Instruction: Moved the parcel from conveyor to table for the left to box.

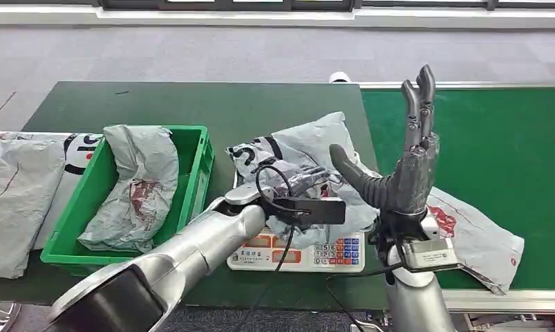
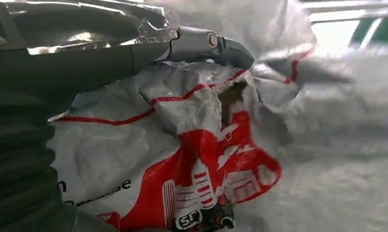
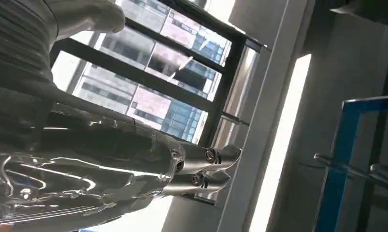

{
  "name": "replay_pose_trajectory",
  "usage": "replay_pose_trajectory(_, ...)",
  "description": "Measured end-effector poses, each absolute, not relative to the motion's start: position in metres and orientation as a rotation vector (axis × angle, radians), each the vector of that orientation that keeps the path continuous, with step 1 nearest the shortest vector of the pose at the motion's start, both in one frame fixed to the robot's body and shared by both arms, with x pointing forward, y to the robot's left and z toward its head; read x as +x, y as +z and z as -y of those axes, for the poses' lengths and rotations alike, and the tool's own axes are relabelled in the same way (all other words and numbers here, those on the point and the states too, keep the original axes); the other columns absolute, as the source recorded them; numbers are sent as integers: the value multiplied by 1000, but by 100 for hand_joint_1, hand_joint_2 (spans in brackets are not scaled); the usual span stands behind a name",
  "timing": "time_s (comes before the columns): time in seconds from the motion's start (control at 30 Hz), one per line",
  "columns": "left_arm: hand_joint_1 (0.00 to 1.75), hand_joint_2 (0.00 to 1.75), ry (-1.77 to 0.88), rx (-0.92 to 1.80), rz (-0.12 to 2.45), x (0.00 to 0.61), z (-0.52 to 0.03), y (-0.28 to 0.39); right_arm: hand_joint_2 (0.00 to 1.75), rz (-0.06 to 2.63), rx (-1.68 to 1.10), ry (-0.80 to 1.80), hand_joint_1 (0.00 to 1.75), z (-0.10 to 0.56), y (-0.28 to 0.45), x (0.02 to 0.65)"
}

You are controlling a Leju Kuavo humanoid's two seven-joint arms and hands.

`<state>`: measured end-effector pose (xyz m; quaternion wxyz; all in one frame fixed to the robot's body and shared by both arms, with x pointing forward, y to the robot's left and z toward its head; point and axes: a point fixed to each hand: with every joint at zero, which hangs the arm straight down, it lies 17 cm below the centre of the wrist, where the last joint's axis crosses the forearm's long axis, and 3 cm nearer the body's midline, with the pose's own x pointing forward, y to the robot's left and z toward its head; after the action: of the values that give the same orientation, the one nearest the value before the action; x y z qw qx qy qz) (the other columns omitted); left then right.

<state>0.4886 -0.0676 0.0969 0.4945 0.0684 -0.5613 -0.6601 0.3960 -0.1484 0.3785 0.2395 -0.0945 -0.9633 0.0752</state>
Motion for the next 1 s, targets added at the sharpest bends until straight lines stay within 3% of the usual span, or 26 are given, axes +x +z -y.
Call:
replay_pose_trajectory(0.2, 0, 175, -1688, 150, 1162, 472, 47, 54, 175, 2644, -265, 219, 0, 143, 386, 398)
replay_pose_trajectory(0.63, 0, 175, -1750, 130, 1086, 466, 40, 47, 175, 2651, -260, 220, 0, 140, 391, 397)
replay_pose_trajectory(0.67, 24, 175, -1751, 132, 1086, 466, 40, 47, 175, 2651, -259, 221, 0, 139, 391, 397)
replay_pose_trajectory(0.7, 175, 175, -1746, 140, 1100, 468, 40, 48, 175, 2651, -258, 222, 0, 139, 391, 397)
replay_pose_trajectory(1.0, 175, 175, -1669, 204, 1248, 484, 48, 66, 175, 2668, -259, 213, 0, 140, 396, 392)
